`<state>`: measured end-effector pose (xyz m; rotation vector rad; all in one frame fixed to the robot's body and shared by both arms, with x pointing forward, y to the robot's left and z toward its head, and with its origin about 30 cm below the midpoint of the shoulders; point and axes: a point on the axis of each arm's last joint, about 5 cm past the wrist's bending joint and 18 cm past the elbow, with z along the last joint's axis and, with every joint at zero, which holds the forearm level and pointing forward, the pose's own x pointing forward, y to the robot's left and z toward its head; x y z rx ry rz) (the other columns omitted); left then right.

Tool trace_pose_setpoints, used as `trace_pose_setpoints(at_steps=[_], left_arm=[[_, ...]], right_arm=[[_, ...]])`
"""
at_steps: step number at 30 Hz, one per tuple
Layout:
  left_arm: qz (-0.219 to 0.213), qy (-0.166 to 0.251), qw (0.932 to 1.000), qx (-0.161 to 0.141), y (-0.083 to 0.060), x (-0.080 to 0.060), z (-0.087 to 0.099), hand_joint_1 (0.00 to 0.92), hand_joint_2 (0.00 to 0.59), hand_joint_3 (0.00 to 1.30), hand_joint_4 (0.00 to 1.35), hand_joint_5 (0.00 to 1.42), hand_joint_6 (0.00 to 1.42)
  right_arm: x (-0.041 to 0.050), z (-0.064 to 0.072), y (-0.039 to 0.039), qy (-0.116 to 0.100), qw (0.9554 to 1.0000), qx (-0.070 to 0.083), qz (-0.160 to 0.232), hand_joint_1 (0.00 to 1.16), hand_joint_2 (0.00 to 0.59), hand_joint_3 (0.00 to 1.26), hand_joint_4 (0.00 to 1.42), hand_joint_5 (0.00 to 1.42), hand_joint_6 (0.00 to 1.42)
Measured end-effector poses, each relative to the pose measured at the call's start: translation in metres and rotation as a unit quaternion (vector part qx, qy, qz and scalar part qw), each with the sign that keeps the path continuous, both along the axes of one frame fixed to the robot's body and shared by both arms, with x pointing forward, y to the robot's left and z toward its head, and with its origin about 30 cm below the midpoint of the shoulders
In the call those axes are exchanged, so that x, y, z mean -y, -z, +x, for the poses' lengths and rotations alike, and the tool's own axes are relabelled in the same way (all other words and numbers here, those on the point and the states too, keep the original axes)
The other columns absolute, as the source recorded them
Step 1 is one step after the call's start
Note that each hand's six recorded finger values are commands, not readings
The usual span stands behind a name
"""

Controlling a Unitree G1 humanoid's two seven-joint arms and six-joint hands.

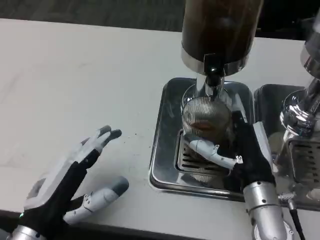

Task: Grasp the cup under the faucet to collect the drink, then remove the cup.

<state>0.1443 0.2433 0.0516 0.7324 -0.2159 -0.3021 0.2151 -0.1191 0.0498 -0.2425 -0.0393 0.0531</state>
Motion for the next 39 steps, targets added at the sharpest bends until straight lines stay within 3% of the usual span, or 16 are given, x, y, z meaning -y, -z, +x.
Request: trace_pose_setpoints(at_steps=[8, 11, 21, 26, 31, 39], left_arm=[[-0.006, -0.007, 1.0000, 0.003, -0.001, -0.002, -0.002, 0.000, 0.140, 0.14, 0.00, 0.07, 0.00], [-0.007, -0.007, 0.9999, 0.004, -0.001, -0.001, -0.002, 0.000, 0.138, 0.14, 0.00, 0.08, 0.00], [-0.010, -0.011, 0.9999, 0.002, -0.001, -0.002, -0.004, 0.000, 0.137, 0.14, 0.00, 0.08, 0.00], [-0.013, -0.012, 0.9998, 0.002, -0.001, -0.002, -0.004, 0.000, 0.137, 0.14, 0.00, 0.08, 0.00], [-0.013, -0.013, 0.9998, 0.002, -0.001, -0.002, -0.004, 0.000, 0.137, 0.14, 0.00, 0.08, 0.00], [-0.015, -0.013, 0.9998, 0.003, -0.001, -0.001, -0.003, 0.000, 0.137, 0.14, 0.00, 0.08, 0.00]], right_arm=[[-0.0054, 0.001, 0.0001, -0.011, 0.9999, 0.001, -0.005, 0.98, 0.188, 0.10, 0.36, 0.39, 0.60], [-0.0063, 0.001, 0.0003, -0.009, 0.9999, 0.001, -0.007, 1.00, 0.191, 0.18, 0.42, 0.44, 0.64], [-0.0110, -0.001, 0.0009, 0.025, 0.9994, 0.016, -0.018, 1.08, 0.187, 0.46, 0.58, 0.62, 0.83], [-0.0120, -0.004, 0.0026, 0.045, 0.9987, 0.020, -0.016, 1.15, 0.135, 0.59, 0.66, 0.76, 1.02], [-0.0119, -0.006, 0.0035, 0.066, 0.9973, 0.026, -0.017, 1.14, 0.123, 0.63, 0.68, 0.78, 1.08], [-0.0114, -0.010, 0.0042, 0.081, 0.9961, 0.032, -0.014, 1.14, 0.111, 0.66, 0.71, 0.81, 1.13]])
